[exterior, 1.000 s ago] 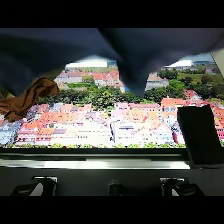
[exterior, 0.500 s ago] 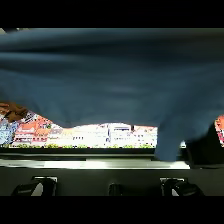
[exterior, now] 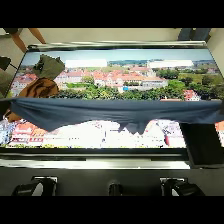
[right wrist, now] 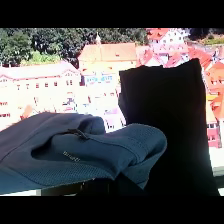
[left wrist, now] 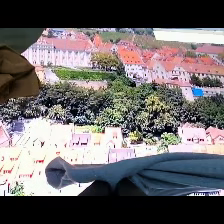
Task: Fold the shirts.
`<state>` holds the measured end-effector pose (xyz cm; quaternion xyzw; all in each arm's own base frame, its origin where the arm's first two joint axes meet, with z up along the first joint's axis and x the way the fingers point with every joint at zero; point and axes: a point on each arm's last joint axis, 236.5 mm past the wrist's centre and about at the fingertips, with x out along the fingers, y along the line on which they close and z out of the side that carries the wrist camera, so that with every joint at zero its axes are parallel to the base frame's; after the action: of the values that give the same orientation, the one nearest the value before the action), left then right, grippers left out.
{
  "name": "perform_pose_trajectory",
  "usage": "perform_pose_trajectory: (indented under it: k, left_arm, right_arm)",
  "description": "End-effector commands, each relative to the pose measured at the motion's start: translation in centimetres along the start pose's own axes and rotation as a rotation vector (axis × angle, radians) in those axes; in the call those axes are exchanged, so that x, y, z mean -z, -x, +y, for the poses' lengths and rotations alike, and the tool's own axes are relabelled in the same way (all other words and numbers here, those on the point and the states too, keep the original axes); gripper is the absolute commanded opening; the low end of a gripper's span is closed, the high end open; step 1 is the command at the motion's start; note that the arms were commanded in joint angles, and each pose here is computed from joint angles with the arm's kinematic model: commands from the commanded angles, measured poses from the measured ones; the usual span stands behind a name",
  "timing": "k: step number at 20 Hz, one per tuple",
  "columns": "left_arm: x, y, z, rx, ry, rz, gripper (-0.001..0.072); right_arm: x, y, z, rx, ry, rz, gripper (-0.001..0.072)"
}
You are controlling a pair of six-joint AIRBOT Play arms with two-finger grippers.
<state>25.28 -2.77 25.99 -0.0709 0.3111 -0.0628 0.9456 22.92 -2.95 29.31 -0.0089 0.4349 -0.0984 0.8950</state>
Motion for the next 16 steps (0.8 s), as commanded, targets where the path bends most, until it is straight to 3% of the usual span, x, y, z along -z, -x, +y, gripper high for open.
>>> perform_pose_trajectory:
  k: [1,6,9,13,16]
  left_arm:
    - [1.5,1.9,-0.6,0.001,-0.034,-0.007,0.0028]
    - [0.5,7.9,-2.1,-0.012,-0.015,-0.142,0.0027]
    - [4.1,5.6,-0.2,-0.065,0.025,0.044,0.0027]
    - [11.2,-4.8,3.1,-0.064,0.074,0.351,0.0028]
    - [14.7,-14.2,5.4,-0.059,0.183,0.421,0.0028]
  right_arm:
    - [1.9,0.9,-0.5,-0.003,0.005,0.017,0.0042]
    - [3.4,4.8,-1.9,-0.034,-0.119,-0.100,0.0042]
    - [3.4,3.9,-1.1,-0.046,-0.102,-0.065,0.0042]
    - [6.8,-6.7,2.8,-0.026,0.017,0.285,0.0043]
    - [8.2,-18.7,7.3,-0.068,0.065,0.366,0.0043]
